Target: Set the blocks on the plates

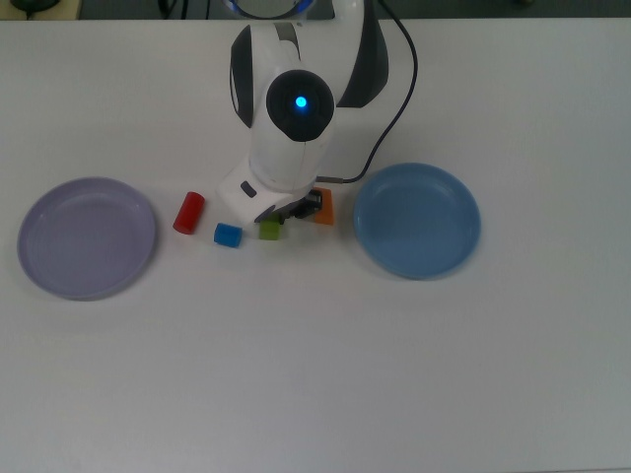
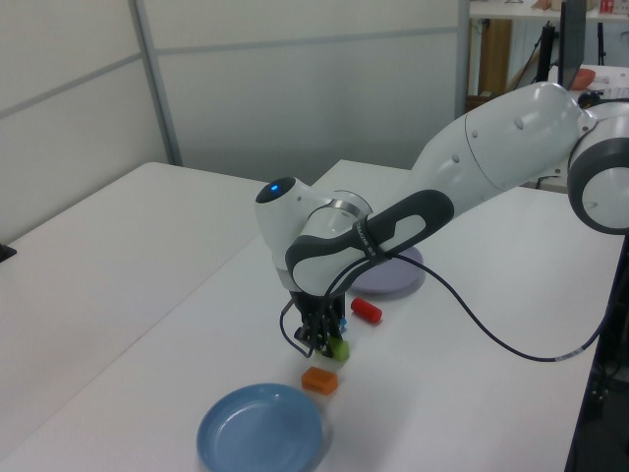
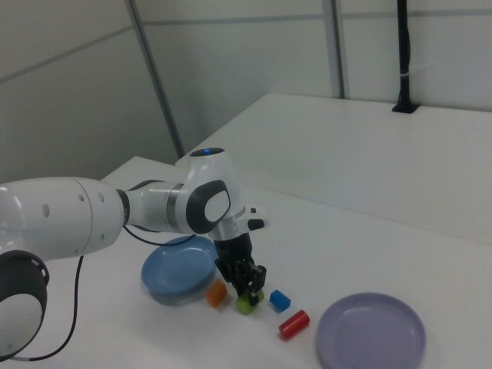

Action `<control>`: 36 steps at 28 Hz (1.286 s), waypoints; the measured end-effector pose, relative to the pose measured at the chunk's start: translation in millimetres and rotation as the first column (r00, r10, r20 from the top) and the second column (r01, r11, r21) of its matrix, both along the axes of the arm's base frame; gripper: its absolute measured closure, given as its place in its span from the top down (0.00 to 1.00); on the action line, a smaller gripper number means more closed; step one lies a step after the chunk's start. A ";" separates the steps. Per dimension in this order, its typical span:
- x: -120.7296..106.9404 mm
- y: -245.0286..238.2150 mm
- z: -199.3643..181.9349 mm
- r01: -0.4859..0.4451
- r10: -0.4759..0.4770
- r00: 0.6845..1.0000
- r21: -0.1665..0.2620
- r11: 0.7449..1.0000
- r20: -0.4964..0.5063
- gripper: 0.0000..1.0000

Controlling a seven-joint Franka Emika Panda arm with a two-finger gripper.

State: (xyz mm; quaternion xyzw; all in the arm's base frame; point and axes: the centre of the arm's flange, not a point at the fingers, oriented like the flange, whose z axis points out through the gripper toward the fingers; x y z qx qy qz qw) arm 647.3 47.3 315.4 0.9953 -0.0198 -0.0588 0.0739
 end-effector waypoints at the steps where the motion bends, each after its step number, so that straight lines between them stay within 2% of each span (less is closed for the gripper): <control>1: 0.2 0.2 0.4 0.000 0.000 1.000 0.000 1.000 0.001 0.34; 8: 3.4 7.6 30.9 -0.008 0.008 1.000 0.001 1.000 0.029 0.34; 14: -8.2 84.9 67.1 -0.124 0.123 0.991 0.018 0.992 0.056 0.34; 20: -27.9 160.6 43.4 -0.223 0.223 0.975 0.020 0.975 0.024 0.34; 25: -24.4 170.6 23.2 -0.239 0.238 0.971 0.031 0.970 0.034 0.34; 30: -20.0 167.6 26.0 -0.234 0.232 0.972 0.033 0.972 0.049 0.34; 34: -16.1 164.2 32.8 -0.224 0.222 0.973 0.032 0.974 0.063 0.44; 36: -14.1 160.9 36.4 -0.207 0.205 0.976 0.031 0.978 0.071 0.56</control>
